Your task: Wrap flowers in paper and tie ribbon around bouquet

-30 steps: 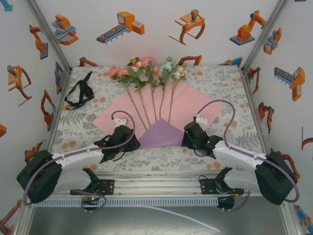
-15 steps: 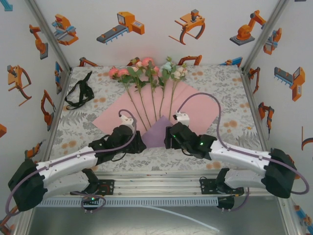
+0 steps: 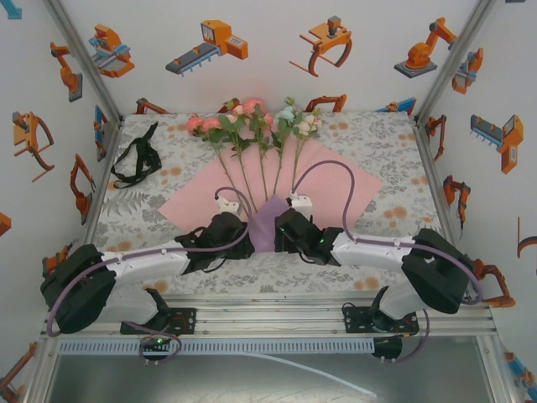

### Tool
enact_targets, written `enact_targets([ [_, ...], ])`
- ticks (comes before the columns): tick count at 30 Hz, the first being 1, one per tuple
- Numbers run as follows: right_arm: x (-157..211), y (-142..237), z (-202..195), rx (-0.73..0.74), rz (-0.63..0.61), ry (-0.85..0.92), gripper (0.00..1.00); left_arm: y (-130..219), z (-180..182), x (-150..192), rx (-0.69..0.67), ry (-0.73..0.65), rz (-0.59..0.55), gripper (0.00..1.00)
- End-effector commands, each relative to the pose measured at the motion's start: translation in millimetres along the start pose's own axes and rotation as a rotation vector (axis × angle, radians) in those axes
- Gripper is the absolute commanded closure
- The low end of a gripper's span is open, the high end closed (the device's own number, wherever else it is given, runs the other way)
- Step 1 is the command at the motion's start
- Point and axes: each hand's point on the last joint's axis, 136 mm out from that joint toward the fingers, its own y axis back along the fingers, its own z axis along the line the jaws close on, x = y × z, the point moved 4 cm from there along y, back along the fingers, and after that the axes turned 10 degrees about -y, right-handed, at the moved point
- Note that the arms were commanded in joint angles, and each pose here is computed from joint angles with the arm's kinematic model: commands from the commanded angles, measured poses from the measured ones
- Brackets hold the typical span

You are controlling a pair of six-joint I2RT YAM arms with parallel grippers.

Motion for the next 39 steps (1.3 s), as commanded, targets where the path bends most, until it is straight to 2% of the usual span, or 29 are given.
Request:
enact_targets([
  [1,-5,-5,-4,0.036,-0.027,-0.013,0.42,-1,9,-3,-0.044,0.036,-0.018,0.62],
  [9,-1,-6,-17,0.095,-0.007,-0.004,0.41,-9,29,19,-0.103,0.097,0.053,0.65],
  [12,-10,-2,-17,0.103,-0.021,0.022,0.36,-11,28,18,-0.090,0.106,0.045,0.65],
  [15,-20,7,-17,0.064,-0.003,0.089,0.25,-12,26,15,-0.079,0.098,0.039,0.65],
  [19,-29,19,-16,-0.077,0.064,0.109,0.25,-15,31,20,-0.108,0.105,0.063,0.66],
  [21,-33,27,-8,-0.122,0.063,0.078,0.30,-16,32,21,-0.110,0.107,0.067,0.66],
  [27,-16,36,59,-0.338,0.065,0.004,0.52,-16,32,22,-0.105,0.114,0.068,0.66],
  [33,8,-4,89,-0.374,0.128,-0.065,0.82,-13,32,21,-0.103,0.112,0.060,0.66],
  [36,18,-20,88,-0.353,0.156,-0.080,0.88,-11,35,22,-0.112,0.115,0.057,0.66],
  [39,26,-28,79,-0.315,0.173,-0.090,0.89,-7,37,23,-0.115,0.122,0.048,0.66],
])
